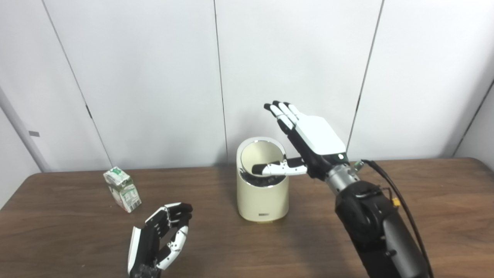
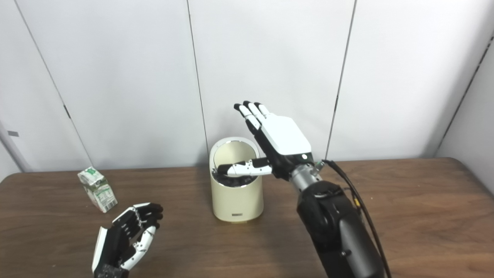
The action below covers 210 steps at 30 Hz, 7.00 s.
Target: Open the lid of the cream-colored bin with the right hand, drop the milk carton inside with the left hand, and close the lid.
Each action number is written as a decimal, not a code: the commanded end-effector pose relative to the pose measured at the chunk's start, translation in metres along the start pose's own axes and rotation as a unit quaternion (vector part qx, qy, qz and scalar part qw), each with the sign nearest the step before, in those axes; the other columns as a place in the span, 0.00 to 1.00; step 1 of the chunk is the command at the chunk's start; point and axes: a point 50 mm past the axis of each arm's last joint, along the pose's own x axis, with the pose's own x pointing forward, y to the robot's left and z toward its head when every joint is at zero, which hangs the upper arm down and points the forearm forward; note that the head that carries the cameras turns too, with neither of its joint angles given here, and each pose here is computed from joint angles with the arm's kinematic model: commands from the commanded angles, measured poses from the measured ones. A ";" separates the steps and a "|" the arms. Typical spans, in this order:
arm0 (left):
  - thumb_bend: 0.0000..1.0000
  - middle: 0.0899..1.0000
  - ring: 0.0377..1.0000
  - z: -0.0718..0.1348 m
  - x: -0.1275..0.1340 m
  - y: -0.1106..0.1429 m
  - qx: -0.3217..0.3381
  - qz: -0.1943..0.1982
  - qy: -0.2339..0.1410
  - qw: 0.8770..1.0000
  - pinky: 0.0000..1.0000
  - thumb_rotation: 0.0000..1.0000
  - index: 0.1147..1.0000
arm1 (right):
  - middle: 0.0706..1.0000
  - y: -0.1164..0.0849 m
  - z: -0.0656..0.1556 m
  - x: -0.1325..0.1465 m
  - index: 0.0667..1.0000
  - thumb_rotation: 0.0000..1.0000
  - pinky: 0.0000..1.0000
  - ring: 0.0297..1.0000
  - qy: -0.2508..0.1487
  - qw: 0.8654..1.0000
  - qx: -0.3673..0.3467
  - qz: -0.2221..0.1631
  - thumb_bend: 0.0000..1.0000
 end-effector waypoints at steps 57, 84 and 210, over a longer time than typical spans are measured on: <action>0.21 0.64 0.63 0.003 -0.007 -0.010 -0.003 0.006 0.002 1.000 0.57 0.24 0.60 | 0.93 0.027 -0.044 0.031 0.94 0.81 0.89 0.95 0.076 0.996 -0.048 0.002 0.92; 0.21 0.63 0.63 0.007 -0.008 -0.012 -0.001 0.007 0.001 1.000 0.57 0.25 0.60 | 0.91 0.035 -0.032 0.037 0.92 0.79 0.85 0.93 0.072 0.996 -0.051 -0.009 0.87; 0.81 0.73 0.70 0.109 0.024 0.049 -0.028 -0.055 -0.137 0.989 0.62 0.47 0.75 | 0.65 0.067 -0.071 -0.233 0.61 0.33 0.54 0.65 0.161 0.920 0.285 -0.216 0.27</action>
